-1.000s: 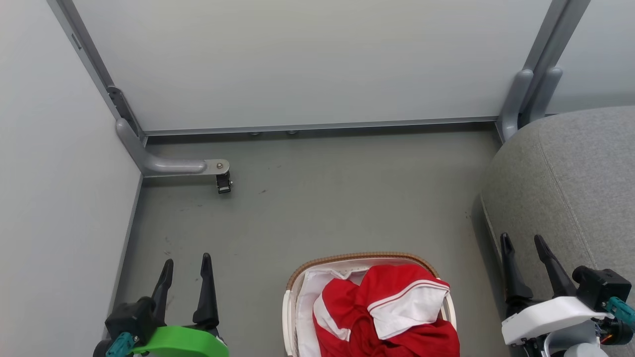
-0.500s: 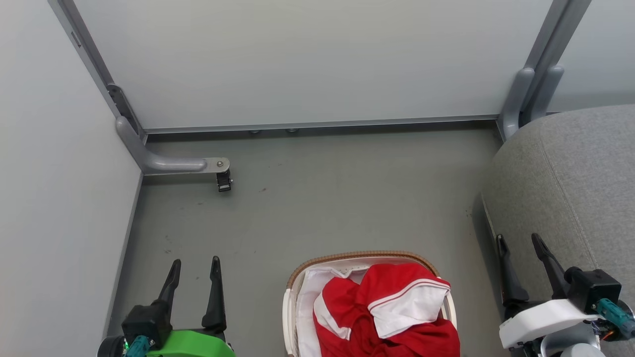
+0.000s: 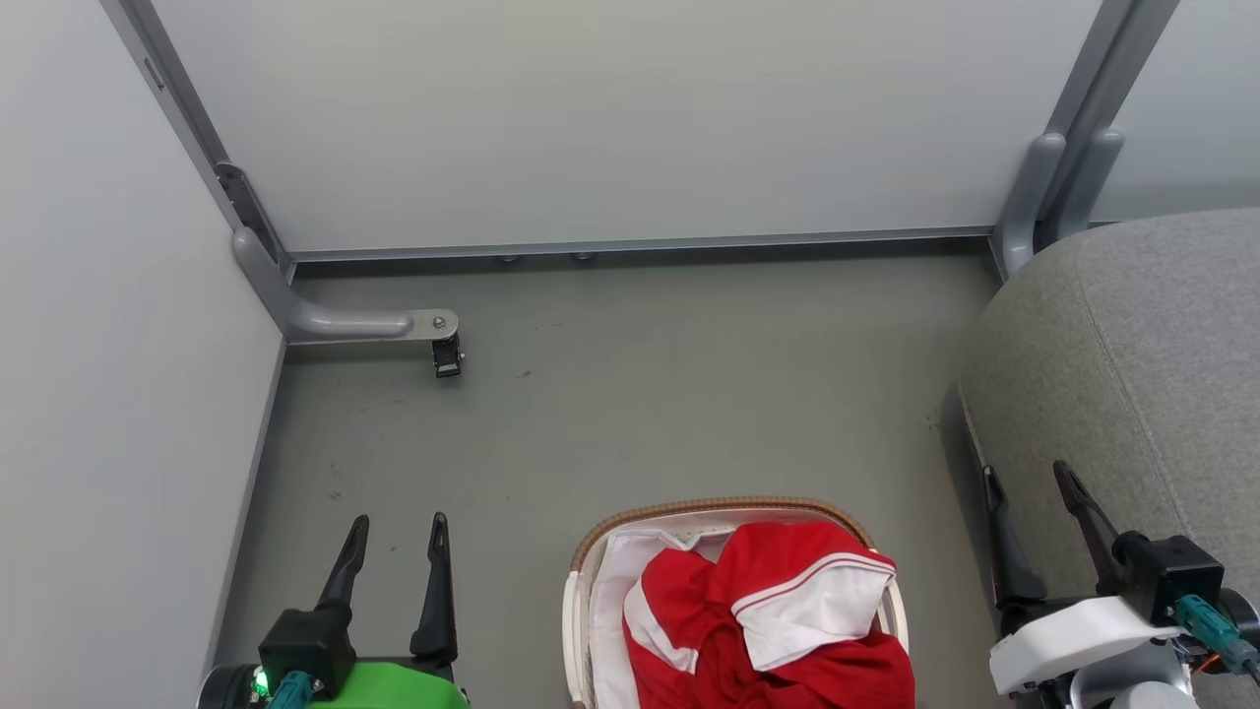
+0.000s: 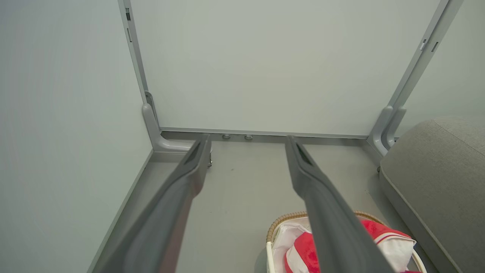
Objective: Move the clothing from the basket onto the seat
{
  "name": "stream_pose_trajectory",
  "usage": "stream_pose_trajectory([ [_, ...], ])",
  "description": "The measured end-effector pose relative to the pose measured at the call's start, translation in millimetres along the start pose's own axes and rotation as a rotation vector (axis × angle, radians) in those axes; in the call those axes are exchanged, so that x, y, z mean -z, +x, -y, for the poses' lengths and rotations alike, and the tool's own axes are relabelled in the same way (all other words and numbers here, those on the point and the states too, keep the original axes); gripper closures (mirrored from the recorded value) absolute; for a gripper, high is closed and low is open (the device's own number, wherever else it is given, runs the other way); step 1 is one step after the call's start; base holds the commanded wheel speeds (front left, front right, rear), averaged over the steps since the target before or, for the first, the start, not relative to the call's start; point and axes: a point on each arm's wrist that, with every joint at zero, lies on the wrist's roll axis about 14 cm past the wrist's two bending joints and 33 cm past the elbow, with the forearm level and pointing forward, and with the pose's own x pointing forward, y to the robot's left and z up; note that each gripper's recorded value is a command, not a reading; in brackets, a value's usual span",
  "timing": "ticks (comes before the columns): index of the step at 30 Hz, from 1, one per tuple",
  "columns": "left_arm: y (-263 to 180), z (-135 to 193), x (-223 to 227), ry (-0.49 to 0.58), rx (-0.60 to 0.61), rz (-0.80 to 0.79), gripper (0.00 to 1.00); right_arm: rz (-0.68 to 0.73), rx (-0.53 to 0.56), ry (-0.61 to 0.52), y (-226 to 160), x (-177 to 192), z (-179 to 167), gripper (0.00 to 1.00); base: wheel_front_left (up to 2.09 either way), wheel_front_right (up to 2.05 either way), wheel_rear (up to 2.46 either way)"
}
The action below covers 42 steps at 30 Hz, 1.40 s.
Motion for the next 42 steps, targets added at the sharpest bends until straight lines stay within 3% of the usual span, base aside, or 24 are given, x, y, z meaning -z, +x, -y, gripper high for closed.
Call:
stream_pose_trajectory([
  [22,5.8,2.1,5.5,0.002,0.011,-0.018,0.0,0.0,0.013,-0.008,6.6,0.9,5.1,0.0,0.0,0.0,0.0],
  [32,44.1,44.3,12.8,0.041,0.185,-0.036,0.0,0.07,0.128,-0.044,38.8,-17.2,46.9,0.0,0.0,0.0,0.0],
  [42,78.8,110.8,84.6,0.138,0.5,-0.224,0.0,0.104,0.264,-0.054,73.0,-13.0,95.3,0.0,0.0,0.0,0.0],
])
